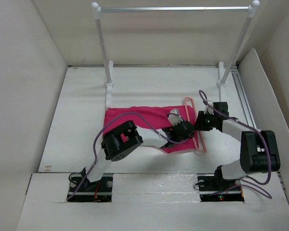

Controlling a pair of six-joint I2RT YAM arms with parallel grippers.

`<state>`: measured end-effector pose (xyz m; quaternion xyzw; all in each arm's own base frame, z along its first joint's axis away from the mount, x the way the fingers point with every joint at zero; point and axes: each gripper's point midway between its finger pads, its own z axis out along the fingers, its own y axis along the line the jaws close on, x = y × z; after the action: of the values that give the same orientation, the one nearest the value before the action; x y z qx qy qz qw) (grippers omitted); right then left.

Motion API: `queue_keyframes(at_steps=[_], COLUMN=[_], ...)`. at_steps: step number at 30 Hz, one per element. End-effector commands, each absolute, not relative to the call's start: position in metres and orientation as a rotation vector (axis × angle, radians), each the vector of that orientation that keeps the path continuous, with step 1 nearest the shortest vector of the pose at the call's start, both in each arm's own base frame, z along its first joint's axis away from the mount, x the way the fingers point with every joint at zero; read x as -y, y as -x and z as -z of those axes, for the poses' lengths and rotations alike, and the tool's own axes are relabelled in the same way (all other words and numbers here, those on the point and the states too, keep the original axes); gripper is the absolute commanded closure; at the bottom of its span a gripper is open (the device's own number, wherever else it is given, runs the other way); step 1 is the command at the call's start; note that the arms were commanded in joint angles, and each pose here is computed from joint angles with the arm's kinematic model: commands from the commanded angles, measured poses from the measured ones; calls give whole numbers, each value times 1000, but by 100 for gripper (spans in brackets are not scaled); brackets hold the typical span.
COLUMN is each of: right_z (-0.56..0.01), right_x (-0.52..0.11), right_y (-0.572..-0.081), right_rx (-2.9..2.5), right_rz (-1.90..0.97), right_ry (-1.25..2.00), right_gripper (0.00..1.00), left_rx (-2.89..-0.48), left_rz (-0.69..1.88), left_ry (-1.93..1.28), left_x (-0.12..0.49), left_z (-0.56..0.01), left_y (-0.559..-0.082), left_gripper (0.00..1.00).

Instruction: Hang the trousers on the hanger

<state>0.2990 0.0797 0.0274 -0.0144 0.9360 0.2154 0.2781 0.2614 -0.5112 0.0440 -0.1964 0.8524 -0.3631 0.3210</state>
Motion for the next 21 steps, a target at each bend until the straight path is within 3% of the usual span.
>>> queue_keyframes(at_steps=[1,6,7,21], right_z=[-23,-20,-20,-133], right_x=[-90,-97,-95,-55], right_y=[-301,-294,-295,-341], right_rx=[-2479,-2478,-2468,-2189], right_rz=[-638,-747,-757,-656], right_ry=[14,-19,-30,-84], right_gripper=[70,92,100,100], left_rx=[-2328,-2334,-2332,-2347], left_rz=[853,817,809,597], left_ry=[438,424,430,302], left_x=[494,482,479,417], left_z=[-23,-23,-23,-34], left_y=[-247,-244,-248,-252], left_gripper=[100,100,100,100])
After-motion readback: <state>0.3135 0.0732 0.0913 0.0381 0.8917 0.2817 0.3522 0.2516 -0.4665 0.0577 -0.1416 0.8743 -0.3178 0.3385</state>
